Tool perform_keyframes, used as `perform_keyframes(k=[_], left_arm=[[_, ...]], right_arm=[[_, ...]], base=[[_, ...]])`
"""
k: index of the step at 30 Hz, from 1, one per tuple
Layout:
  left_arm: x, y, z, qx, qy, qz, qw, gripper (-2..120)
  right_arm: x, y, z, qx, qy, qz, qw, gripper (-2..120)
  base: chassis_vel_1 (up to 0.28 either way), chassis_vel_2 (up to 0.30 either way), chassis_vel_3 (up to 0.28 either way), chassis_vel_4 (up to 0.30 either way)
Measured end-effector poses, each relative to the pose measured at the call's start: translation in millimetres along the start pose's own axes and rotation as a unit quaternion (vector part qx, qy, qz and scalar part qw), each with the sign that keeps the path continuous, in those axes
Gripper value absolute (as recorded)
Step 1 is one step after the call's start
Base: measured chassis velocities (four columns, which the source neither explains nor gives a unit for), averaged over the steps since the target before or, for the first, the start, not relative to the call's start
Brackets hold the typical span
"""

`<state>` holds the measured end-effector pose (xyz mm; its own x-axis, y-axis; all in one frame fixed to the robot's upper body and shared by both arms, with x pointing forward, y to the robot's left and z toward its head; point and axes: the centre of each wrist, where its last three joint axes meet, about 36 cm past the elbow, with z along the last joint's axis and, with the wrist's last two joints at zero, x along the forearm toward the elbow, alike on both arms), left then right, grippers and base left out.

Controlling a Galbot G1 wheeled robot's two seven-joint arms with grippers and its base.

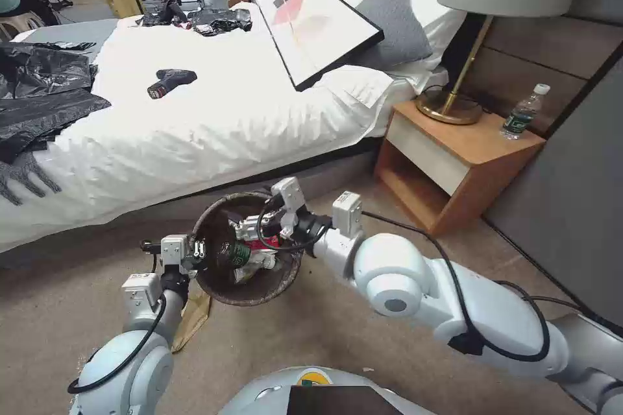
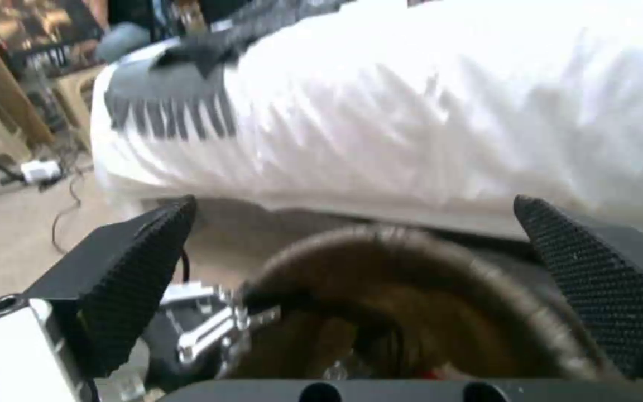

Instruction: Pick up the trash bin, then pick up the garbage from the floor and place it into the trash bin.

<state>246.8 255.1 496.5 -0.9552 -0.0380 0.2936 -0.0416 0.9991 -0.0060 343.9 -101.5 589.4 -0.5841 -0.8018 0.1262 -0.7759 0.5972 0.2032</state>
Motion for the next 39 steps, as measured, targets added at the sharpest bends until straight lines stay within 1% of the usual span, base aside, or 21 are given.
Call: perform_keyframes(k=[3, 5, 9, 11, 13, 15, 16, 17, 19, 20, 21, 24, 26, 29, 30, 33, 34, 37, 39], left_arm=[[0, 0.5, -0.2, 0.001, 0.0, 0.001, 1.0, 3], [0, 0.6, -0.3, 0.001, -0.001, 0.001, 1.0, 3], [-1, 0.9, -0.7, 0.001, -0.001, 0.001, 1.0, 3], [-1, 0.9, -0.7, 0.002, -0.002, 0.001, 1.0, 3], [-1, 0.9, -0.7, 0.002, -0.002, 0.001, 1.0, 3], [-2, 1.2, -0.4, 0.005, -0.004, 0.001, 1.0, 3], [-2, 1.2, -0.4, 0.005, -0.004, 0.001, 1.0, 3], [-2, 1.3, -0.4, 0.005, -0.004, 0.001, 1.0, 3], [-2, 1.7, -0.4, 0.007, -0.007, 0.0, 1.0, 3], [-1, 2.0, -0.2, 0.009, -0.009, -0.002, 0.9999, 3], [-1, 2.0, -0.2, 0.009, -0.009, -0.002, 0.9999, 3], [0, 3.1, -1.8, 0.012, -0.01, -0.004, 0.9999, 3], [1, 3.3, -2.2, 0.013, -0.01, -0.004, 0.9999, 3], [1, 3.6, -2.7, 0.012, -0.01, -0.004, 0.9999, 3], [1, 3.6, -2.7, 0.012, -0.01, -0.004, 0.9999, 3], [2, 3.8, -2.4, 0.012, -0.009, -0.004, 0.9999, 3], [2, 3.8, -2.4, 0.012, -0.009, -0.004, 0.9999, 3], [2, 4.0, -2.0, 0.01, -0.007, -0.003, 0.9999, 3], [2, 4.2, -2.0, 0.009, -0.007, -0.003, 0.9999, 3]], right_arm=[[14, -6, -5, 0.008, -0.019, 0.006, 1.0, 100], [16, -7, -5, 0.01, -0.022, 0.008, 1.0, 100], [27, -16, -3, 0.023, -0.038, 0.03, 0.999, 100], [35, -22, 0, 0.036, -0.046, 0.051, 0.997, 100], [36, -23, 1, 0.04, -0.047, 0.056, 0.997, 100], [46, -29, 12, 0.053, -0.052, 0.082, 0.994, 100], [46, -29, 12, 0.053, -0.052, 0.082, 0.994, 100], [51, -31, 18, 0.057, -0.052, 0.096, 0.992, 100], [60, -32, 42, 0.092, -0.07, 0.163, 0.98, 100], [62, -36, 51, 0.101, -0.077, 0.183, 0.975, 100], [62, -36, 51, 0.101, -0.077, 0.183, 0.975, 100], [68, -43, 75, 0.114, -0.087, 0.211, 0.967, 100], [69, -46, 81, 0.122, -0.093, 0.216, 0.964, 100], [81, -61, 105, 0.162, -0.121, 0.233, 0.951, 100], [81, -61, 105, 0.162, -0.121, 0.233, 0.951, 100], [94, -64, 131, 0.185, -0.128, 0.254, 0.941, 100], [94, -64, 131, 0.185, -0.128, 0.254, 0.941, 100], [104, -62, 146, 0.182, -0.132, 0.279, 0.934, 100], [106, -61, 148, 0.179, -0.134, 0.287, 0.931, 100]], base=[[0.0, 0.0, 0.0, 0.0], [0.0, 0.0, 0.0, 0.0], [0.0, 0.0, 0.0, 0.0], [0.0, 0.0, 0.0, 0.0], [0.0, 0.0, 0.0, 0.0], [0.0, 0.0, 0.0, 0.0], [0.0, 0.0, 0.0, 0.0], [0.0, 0.0, 0.0, 0.0], [0.0, 0.0, 0.0, 0.0], [0.0, 0.0, 0.0, 0.0], [0.0, 0.0, 0.0, 0.0], [0.0, 0.0, 0.0, 0.0], [0.0, 0.0, 0.0, 0.0], [0.0, 0.0, 0.0, 0.0], [0.0, 0.0, 0.0, 0.0], [0.0, 0.0, 0.0, 0.0], [0.0, 0.0, 0.0, 0.0], [0.0, 0.0, 0.0, 0.0], [0.0, 0.0, 0.0, 0.0]])
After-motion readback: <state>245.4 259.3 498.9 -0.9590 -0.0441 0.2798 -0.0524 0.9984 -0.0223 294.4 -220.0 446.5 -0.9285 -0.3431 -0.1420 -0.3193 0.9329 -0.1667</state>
